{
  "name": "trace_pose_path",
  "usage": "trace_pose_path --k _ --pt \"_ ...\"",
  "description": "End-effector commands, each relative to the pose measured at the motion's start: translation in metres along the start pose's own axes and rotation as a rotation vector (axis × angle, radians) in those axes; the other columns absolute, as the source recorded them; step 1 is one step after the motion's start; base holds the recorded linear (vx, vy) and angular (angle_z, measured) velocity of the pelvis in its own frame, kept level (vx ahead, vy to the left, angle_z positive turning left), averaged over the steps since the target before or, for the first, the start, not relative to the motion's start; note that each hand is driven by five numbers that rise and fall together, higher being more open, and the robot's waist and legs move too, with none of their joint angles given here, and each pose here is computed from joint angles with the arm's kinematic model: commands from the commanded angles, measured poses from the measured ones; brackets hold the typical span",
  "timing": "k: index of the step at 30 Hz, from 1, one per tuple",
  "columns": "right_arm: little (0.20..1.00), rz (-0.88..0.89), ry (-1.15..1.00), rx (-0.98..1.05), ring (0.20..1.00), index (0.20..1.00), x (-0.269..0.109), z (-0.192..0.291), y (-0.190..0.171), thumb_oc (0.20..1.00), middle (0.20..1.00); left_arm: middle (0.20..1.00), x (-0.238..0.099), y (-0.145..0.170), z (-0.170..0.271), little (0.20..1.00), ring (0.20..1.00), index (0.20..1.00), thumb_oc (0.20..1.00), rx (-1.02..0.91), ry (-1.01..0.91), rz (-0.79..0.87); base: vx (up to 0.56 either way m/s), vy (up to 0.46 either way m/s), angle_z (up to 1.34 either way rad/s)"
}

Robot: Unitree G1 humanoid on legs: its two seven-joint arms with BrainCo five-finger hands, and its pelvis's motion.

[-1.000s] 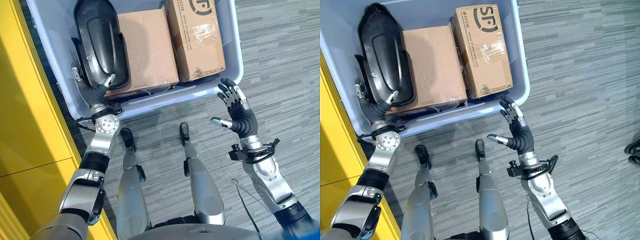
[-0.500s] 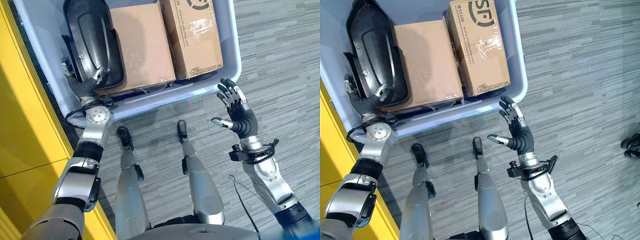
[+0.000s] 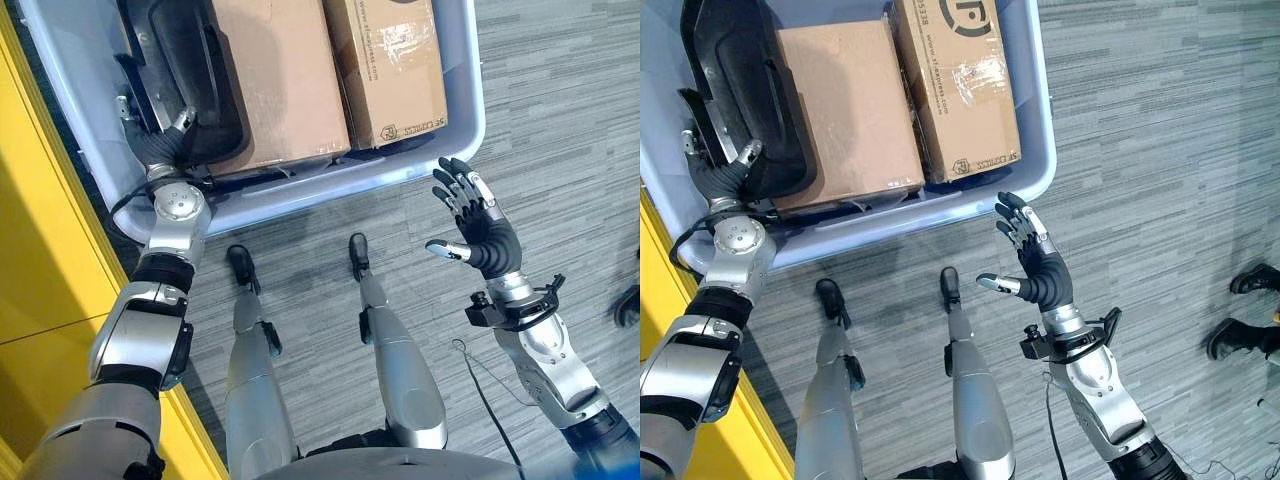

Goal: Move parts from the plastic box to the shelf.

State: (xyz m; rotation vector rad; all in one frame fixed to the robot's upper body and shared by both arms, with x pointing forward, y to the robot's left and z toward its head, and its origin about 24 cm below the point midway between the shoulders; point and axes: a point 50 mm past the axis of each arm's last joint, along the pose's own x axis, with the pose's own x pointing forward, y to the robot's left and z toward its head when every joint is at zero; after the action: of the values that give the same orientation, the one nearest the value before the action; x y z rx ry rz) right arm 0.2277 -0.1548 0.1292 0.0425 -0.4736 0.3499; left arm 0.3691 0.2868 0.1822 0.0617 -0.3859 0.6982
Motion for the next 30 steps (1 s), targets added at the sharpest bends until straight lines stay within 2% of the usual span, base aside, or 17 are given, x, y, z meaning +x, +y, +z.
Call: trace_pose_path --k 1,14,20,28,30 --pt "1.0 -0.044 -0.051 -0.001 1.0 1.0 -0.007 0.009 -0.012 1.0 1.0 0.2 0.002 0.033 -0.027 0.2 0.2 0.2 0.2 0.074 0.129 0.062 -0.01 0.031 -0.01" --pt "1.0 -0.039 -0.009 0.002 1.0 1.0 -0.01 0.004 -0.012 1.0 1.0 0.2 -0.015 0.031 -0.053 0.2 0.2 0.2 0.2 0.03 0.236 -0.009 0.0 0.018 -0.02" --pt "1.0 -0.052 0.014 -0.016 1.0 1.0 -0.009 -0.002 -0.013 1.0 1.0 0.2 -0.041 0.034 -0.072 0.2 0.2 0.2 0.2 0.007 0.256 -0.055 0.03 0.022 -0.07" --pt "1.0 -0.092 0.047 -0.047 1.0 1.0 -0.011 -0.01 -0.02 1.0 1.0 0.2 -0.076 0.05 -0.054 0.2 0.2 0.2 0.2 -0.015 0.066 -0.148 0.09 0.01 0.11" --pt "1.0 -0.094 0.083 -0.05 1.0 1.0 -0.013 -0.016 -0.023 1.0 1.0 0.2 -0.084 0.055 -0.036 0.2 0.2 0.2 0.2 -0.037 -0.035 -0.184 0.13 -0.028 0.19"
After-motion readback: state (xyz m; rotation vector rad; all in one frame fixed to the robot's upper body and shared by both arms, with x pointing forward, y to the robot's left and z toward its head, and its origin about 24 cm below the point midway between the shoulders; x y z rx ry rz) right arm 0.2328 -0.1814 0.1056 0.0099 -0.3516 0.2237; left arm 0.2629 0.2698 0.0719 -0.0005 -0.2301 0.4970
